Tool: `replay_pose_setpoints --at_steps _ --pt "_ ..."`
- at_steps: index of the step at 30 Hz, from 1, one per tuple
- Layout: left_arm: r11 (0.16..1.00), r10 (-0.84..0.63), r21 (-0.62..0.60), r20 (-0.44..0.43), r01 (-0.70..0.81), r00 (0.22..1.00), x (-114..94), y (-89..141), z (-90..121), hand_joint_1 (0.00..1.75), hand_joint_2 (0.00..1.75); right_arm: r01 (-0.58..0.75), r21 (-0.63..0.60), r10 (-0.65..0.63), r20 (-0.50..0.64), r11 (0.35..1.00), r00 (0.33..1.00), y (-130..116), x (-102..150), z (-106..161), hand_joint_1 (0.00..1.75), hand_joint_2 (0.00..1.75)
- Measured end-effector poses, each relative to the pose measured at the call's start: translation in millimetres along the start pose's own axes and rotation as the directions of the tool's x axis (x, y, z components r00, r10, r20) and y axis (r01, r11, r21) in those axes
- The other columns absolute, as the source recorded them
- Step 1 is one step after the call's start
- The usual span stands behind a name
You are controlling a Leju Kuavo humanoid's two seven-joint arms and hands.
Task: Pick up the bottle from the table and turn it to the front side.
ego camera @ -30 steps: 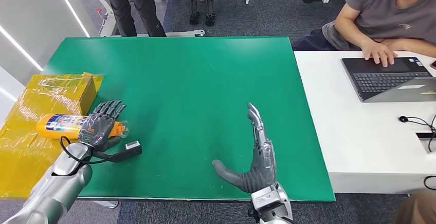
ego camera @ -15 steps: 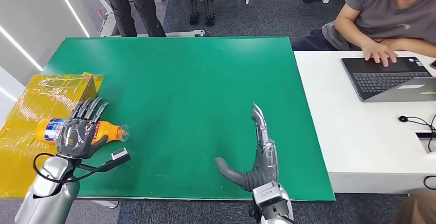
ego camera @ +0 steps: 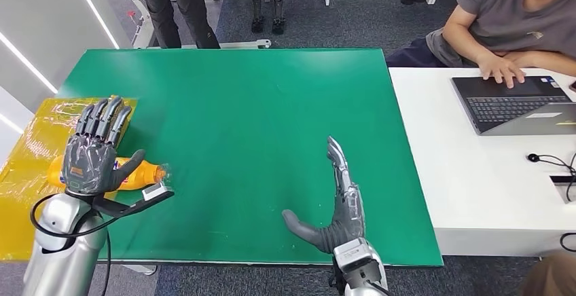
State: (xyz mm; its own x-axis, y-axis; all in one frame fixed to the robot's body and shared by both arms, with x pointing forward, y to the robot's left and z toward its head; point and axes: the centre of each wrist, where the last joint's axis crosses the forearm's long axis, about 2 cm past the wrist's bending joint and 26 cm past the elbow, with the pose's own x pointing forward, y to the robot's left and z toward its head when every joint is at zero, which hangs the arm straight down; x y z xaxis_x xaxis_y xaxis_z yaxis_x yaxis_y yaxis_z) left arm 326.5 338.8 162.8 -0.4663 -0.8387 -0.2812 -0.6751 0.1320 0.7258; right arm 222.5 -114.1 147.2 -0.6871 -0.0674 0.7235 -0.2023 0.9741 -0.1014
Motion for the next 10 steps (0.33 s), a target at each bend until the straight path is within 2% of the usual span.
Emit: replay_pose_setpoints --at_steps 3,5,7,9,10 --pt "0.977 0.129 0.179 -0.075 -0.114 0.989 20.0 5.8 -28.9 0.00 1.75 0.008 0.024 -0.008 -0.002 1.000 1.000 2.1 0.0 -3.9 0.00 1.75" --pt "0.921 0.273 0.326 -0.147 -0.214 0.951 32.1 9.2 -44.1 0.00 1.75 0.009 0.029 -0.009 -0.001 1.000 1.000 3.0 0.0 -5.8 0.00 1.75" --pt "0.798 0.487 0.500 -0.201 -0.338 0.850 46.3 10.4 -56.6 0.00 1.75 0.005 0.027 -0.005 0.004 1.000 1.000 3.0 -0.4 -7.9 0.00 1.75" --pt "0.613 0.701 0.650 -0.186 -0.449 0.689 63.9 11.0 -69.0 0.00 1.75 -0.001 0.017 0.001 0.013 1.000 1.000 2.5 -0.7 -10.8 0.00 1.75" --pt "0.558 0.750 0.682 -0.173 -0.472 0.638 69.0 11.3 -72.3 0.00 1.75 -0.003 0.013 0.003 0.015 1.000 1.000 2.4 -0.8 -11.5 0.00 1.75"
